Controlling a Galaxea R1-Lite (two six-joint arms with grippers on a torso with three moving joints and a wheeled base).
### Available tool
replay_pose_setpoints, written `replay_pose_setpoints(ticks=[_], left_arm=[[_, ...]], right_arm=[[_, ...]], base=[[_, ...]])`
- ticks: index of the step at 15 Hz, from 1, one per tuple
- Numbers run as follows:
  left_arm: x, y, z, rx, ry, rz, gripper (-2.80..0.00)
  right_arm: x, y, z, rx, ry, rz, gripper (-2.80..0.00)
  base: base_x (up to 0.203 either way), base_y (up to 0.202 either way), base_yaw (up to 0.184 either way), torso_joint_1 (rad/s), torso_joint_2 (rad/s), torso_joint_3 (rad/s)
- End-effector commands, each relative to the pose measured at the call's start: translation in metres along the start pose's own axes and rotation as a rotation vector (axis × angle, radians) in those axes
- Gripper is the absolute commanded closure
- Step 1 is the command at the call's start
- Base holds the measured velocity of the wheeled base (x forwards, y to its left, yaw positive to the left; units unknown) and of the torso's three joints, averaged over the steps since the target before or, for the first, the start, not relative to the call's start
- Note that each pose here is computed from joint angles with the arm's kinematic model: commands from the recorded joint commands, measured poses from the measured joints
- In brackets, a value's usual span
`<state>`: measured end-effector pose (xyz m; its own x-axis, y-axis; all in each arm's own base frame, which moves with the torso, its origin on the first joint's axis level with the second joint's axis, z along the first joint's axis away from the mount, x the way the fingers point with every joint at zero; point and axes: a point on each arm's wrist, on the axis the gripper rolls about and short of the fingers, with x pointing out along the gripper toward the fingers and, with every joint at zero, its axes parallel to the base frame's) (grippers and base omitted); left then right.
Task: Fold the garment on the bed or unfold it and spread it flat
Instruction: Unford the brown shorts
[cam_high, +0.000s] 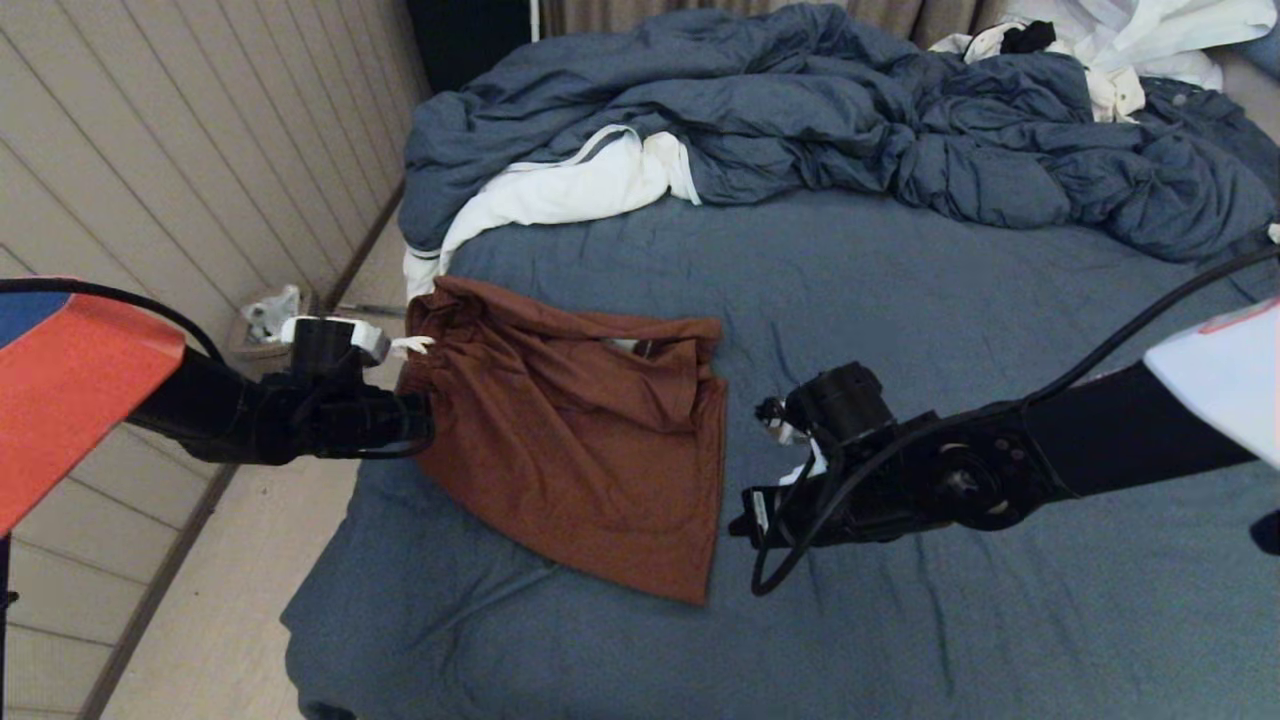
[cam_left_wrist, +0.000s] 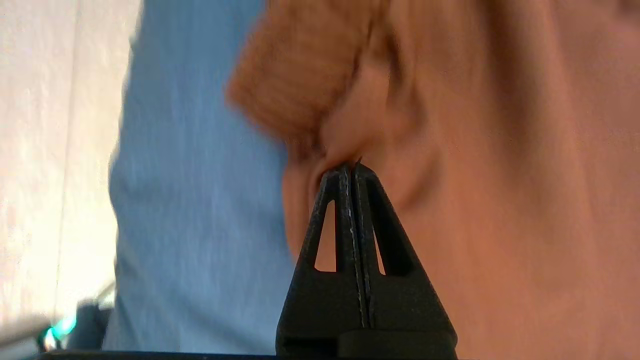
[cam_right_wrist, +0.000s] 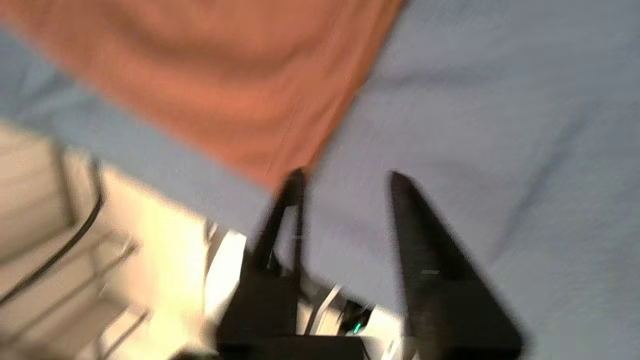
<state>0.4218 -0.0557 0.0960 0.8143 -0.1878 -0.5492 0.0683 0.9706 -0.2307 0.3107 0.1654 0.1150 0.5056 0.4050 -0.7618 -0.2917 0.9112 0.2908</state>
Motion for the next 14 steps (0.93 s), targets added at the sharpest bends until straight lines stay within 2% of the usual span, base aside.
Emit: replay_pose_setpoints(ticks=[1, 5, 9, 14], left_arm=[[0.014, 0.004, 0.006, -0.006, -0.022, 0.035, 0.00], [0.010, 0.002, 0.012, -0.011, -0.046, 0.028, 0.00], [0.011, 0.006, -0.006, -0.033, 0.013, 0.033, 0.00], [0.011, 0.006, -0.008, -0.038, 0.022, 0.027, 0.00]], right_arm=[[0.002, 0.000, -0.009, 0.007, 0.050, 0.056, -2.80], [0.011, -0.004, -0.020, 0.045, 0.106, 0.042, -2.80], [0.028, 0.006, -0.032, 0.041, 0.159, 0.045, -2.80], [0.046, 0.009, -0.021, 0.058, 0.145, 0.050, -2.80]], base=[[0.000, 0.000, 0.000, 0.000, 0.00, 0.000], [0.000, 0.000, 0.000, 0.000, 0.00, 0.000], [0.000, 0.000, 0.000, 0.000, 0.00, 0.000], [0.000, 0.000, 0.000, 0.000, 0.00, 0.000]])
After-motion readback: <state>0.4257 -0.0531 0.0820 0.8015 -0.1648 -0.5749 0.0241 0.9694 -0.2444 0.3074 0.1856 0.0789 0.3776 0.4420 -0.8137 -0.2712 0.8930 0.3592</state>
